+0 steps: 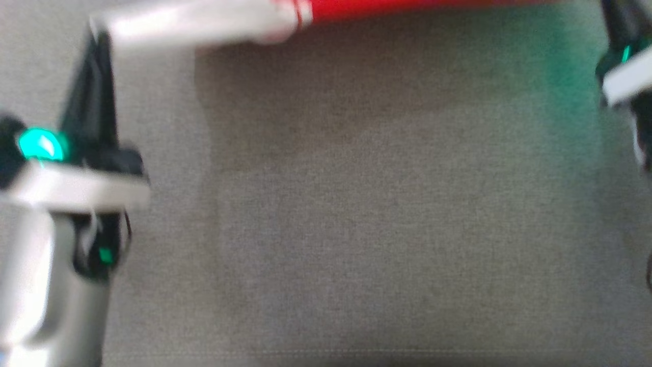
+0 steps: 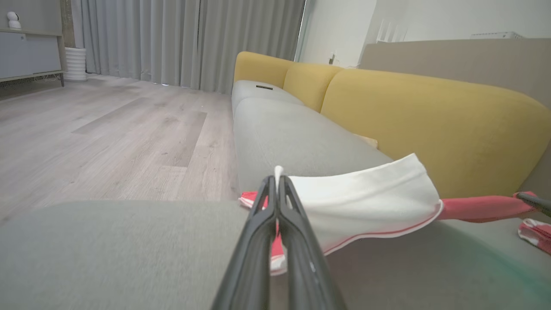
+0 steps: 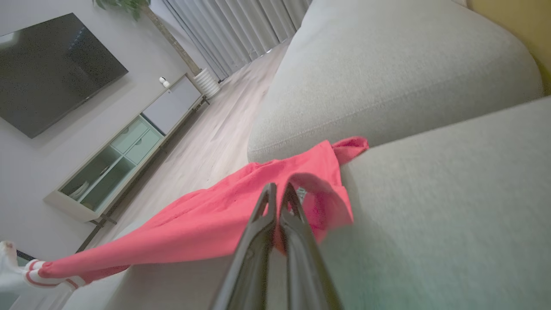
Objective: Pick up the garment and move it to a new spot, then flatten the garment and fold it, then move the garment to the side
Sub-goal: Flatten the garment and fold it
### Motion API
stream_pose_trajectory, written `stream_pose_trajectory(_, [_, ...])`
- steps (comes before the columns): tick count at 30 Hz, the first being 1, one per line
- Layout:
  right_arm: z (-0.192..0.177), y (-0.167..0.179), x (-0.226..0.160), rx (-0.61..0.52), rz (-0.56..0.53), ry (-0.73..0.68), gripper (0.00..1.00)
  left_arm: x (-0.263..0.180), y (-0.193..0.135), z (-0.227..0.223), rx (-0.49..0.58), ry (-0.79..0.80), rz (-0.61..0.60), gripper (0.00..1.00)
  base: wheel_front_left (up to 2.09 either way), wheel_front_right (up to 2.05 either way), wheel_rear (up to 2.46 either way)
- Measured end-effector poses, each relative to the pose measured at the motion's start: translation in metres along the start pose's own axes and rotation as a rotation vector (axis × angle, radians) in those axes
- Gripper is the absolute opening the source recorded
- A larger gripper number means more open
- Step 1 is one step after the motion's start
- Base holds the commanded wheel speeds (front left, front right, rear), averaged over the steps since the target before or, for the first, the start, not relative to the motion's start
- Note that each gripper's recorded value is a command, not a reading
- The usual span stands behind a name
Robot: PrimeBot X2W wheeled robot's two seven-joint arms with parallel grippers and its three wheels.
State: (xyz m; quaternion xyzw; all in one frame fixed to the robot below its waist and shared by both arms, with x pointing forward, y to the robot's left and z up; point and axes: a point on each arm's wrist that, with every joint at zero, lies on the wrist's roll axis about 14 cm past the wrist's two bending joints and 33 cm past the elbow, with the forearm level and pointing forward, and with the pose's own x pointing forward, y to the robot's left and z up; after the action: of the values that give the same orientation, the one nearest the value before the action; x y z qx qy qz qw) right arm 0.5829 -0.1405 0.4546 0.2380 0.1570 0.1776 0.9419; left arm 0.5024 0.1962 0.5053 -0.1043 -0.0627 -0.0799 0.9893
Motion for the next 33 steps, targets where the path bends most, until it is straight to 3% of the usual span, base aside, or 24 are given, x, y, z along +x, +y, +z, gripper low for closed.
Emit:
stream_pose_trajectory(16, [-0.056,0.003,-0.118,0.063,-0.051,0.089,0.0,-0.134,-0.009,-0.03,0.04,0.207,0.067,0.0,0.0,0.0,0.0])
stream_pose_trajectory(22, [-0.089,-0.006,-0.164,0.096,-0.104,0.157,0.0,-0.176,-0.023,-0.048,-0.021,0.293,0.079,0.0,0.0,0.0,0.0])
stream_pose_trajectory(32, [-0.092,-0.012,-0.177,0.083,-0.127,0.184,0.0,-0.189,-0.033,-0.062,-0.054,0.355,0.045,0.0,0.0,0.0,0.0])
stream_pose_trajectory(33, [-0.092,-0.011,-0.177,0.084,-0.127,0.186,0.06,-0.188,-0.033,-0.062,-0.052,0.355,0.042,0.0,0.0,0.0,0.0])
